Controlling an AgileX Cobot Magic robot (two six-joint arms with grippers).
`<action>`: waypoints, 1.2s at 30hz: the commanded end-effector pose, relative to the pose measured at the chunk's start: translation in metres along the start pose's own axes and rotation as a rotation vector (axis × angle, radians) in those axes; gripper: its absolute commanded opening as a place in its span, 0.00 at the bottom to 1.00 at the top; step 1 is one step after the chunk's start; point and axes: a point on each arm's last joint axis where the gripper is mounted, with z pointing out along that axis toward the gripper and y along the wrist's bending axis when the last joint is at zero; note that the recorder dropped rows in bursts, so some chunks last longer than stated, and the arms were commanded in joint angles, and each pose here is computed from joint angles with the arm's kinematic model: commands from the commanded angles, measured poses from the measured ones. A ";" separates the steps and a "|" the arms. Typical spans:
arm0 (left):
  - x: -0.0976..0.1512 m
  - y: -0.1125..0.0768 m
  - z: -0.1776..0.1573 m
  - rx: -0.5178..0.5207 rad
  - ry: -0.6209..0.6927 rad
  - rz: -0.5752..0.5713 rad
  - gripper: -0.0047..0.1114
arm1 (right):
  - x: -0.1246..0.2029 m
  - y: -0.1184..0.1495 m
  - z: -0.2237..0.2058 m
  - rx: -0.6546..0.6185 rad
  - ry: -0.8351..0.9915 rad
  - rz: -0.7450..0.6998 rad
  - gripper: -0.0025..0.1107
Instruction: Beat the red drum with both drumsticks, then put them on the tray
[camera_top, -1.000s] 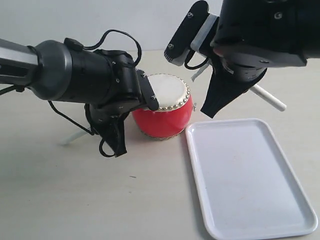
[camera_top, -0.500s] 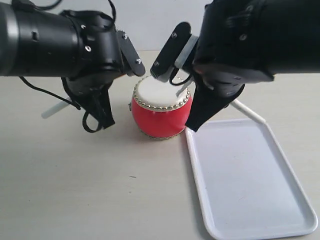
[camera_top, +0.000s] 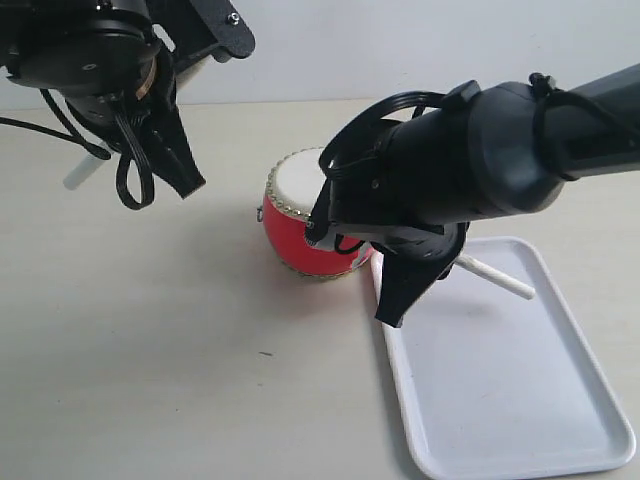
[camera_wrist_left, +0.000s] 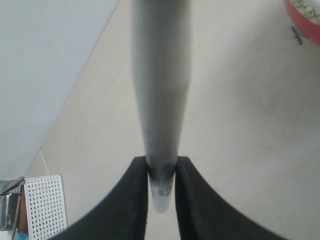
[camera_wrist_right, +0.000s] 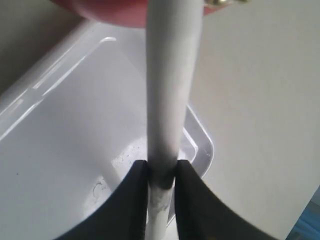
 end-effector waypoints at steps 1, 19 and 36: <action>0.002 0.002 -0.003 0.007 0.001 -0.023 0.04 | 0.001 -0.001 0.002 0.014 0.004 -0.012 0.02; -0.028 -0.013 -0.026 0.316 -0.370 -0.215 0.04 | 0.047 -0.084 -0.094 -0.016 -0.283 0.336 0.02; -0.043 -0.010 -0.129 0.655 -0.809 -0.381 0.04 | 0.102 -0.130 -0.126 -0.311 -0.478 0.589 0.02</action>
